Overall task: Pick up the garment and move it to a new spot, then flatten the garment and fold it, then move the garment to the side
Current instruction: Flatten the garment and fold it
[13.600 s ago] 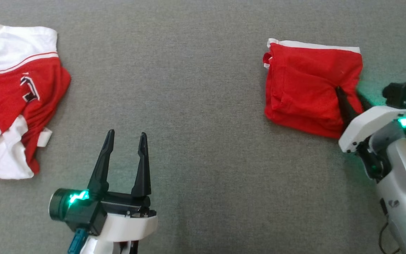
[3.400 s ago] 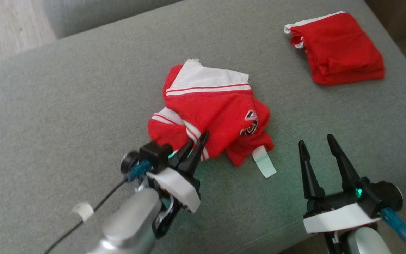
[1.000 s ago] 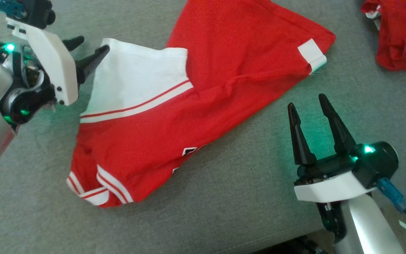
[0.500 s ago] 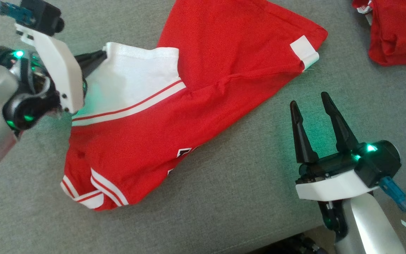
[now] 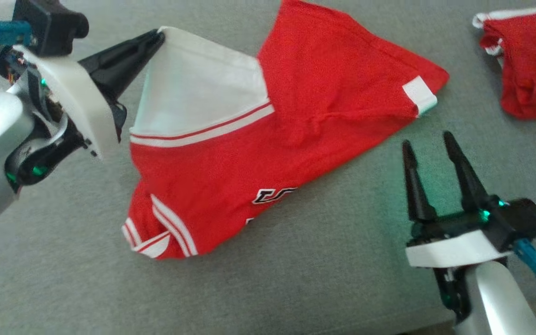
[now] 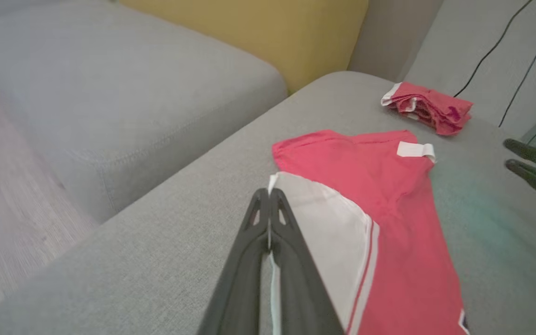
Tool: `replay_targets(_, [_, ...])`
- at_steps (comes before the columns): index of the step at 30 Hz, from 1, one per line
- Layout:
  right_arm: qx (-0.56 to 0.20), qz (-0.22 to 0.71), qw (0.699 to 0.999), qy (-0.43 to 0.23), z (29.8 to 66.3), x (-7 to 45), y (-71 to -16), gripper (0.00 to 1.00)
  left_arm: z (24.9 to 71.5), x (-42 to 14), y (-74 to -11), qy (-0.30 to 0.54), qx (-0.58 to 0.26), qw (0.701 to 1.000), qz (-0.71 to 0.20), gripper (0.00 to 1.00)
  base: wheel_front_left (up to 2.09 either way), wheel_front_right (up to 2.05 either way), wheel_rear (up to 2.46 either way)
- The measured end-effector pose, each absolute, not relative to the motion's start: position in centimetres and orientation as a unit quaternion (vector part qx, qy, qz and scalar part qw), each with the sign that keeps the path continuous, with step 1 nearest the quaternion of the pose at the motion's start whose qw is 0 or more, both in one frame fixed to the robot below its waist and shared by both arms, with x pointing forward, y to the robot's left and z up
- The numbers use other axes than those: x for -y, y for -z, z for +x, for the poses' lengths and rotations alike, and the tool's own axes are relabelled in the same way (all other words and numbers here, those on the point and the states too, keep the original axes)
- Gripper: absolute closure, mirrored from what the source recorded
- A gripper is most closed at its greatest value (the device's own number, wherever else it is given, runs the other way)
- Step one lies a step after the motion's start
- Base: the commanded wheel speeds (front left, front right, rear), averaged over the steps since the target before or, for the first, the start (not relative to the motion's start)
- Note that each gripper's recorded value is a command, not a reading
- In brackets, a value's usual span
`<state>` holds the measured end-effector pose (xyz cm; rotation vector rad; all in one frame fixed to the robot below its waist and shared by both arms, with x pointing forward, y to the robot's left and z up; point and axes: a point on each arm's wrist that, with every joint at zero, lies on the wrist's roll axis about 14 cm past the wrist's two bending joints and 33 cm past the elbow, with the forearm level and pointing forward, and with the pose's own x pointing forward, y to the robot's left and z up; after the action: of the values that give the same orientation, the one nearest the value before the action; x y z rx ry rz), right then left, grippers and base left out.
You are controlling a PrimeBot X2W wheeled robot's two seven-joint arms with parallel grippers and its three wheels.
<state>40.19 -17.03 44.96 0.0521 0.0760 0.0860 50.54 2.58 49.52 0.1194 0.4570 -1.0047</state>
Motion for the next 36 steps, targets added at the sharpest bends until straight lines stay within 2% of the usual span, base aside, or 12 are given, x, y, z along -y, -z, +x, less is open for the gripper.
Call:
replay_targets(6, [-0.067, 0.032, 0.996, -0.047, 39.9, 17.5, -43.2, 0.00, 48.5, -4.8, -53.2, 0.471, -0.166, 0.861, 0.094, 1.00, 0.00, 0.00, 0.00])
replay_targets(13, [-0.132, -0.063, 0.984, -0.102, 41.2, 19.5, -39.8, 0.00, 47.7, -8.5, -54.5, 0.431, -0.151, 0.881, 0.123, 1.00, 0.00, 0.00, 0.00])
replay_targets(17, [-0.134, -0.095, 0.979, -0.122, 43.8, 19.9, -40.2, 0.00, 47.6, -9.5, -54.4, 0.420, -0.154, 0.886, 0.121, 1.00, 0.00, 0.00, 0.00])
replay_targets(21, [-0.143, -0.062, 0.980, -0.126, 46.7, 19.5, -41.1, 0.00, 47.7, -9.9, -53.6, 0.417, -0.162, 0.887, 0.116, 1.00, 0.00, 0.00, 0.00])
replay_targets(24, [-0.163, -0.043, 0.977, -0.128, 48.8, 19.7, -41.5, 0.00, 47.9, -9.9, -53.0, 0.418, -0.167, 0.886, 0.111, 1.00, 0.00, 0.00, 0.00])
replay_targets(30, [-0.201, -0.070, 0.970, -0.115, 52.8, 21.5, -41.8, 0.00, 48.5, -10.1, -52.3, 0.418, -0.172, 0.885, 0.109, 1.00, 0.00, 0.00, 0.00])
replay_targets(36, [-0.251, -0.055, 0.960, -0.113, 55.7, 20.7, -40.1, 0.00, 48.9, -10.3, -51.5, 0.417, -0.181, 0.884, 0.106, 1.00, 0.00, 0.00, 0.00])
